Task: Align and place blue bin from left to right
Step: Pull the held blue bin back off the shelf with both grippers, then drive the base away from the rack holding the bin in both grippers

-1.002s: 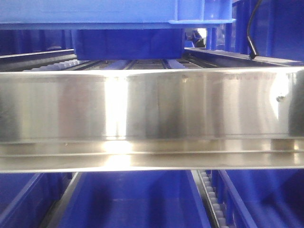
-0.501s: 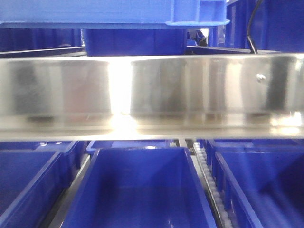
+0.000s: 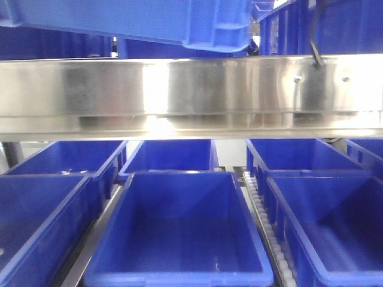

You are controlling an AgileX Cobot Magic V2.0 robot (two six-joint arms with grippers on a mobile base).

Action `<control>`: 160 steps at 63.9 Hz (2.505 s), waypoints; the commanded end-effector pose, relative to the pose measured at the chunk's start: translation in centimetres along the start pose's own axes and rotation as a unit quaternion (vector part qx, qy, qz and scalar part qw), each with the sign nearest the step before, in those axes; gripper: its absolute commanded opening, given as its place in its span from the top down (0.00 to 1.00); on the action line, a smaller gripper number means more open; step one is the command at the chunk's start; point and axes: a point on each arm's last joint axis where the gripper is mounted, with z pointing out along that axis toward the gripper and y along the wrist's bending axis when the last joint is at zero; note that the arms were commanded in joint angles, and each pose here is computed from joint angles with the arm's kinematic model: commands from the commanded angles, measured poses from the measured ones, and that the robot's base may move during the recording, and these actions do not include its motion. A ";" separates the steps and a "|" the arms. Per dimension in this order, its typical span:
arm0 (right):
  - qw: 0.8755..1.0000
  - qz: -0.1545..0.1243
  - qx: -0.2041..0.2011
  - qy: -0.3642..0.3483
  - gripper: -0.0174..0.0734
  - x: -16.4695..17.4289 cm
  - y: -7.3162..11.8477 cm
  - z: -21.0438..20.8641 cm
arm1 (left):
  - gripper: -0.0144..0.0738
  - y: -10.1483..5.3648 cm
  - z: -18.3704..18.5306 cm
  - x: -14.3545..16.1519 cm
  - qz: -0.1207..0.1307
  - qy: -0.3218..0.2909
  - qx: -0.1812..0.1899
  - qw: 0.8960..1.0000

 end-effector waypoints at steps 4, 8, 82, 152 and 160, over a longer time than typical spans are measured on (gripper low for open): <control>0.998 0.015 -0.036 -0.042 0.99 -0.8 1.2 -1.0 | 0.96 -1.8 -2.3 -2.5 -0.058 -0.100 0.063 0.991; 0.998 0.015 -0.036 -0.042 0.99 -0.8 1.2 -1.0 | 0.96 -1.8 -2.3 -2.5 -0.058 -0.100 0.063 0.991; 0.998 0.015 -0.036 -0.042 0.99 -0.8 1.2 -1.0 | 0.96 -1.8 -2.3 -2.6 -0.058 -0.101 0.063 0.991; 0.998 0.015 -0.036 -0.042 0.99 -0.8 1.2 -1.0 | 0.96 -1.8 -2.3 -2.6 -0.058 -0.101 0.063 0.991; 0.998 0.015 -0.036 -0.042 0.99 -0.8 1.2 -1.0 | 0.96 -1.8 -2.3 -2.6 -0.058 -0.101 0.063 0.991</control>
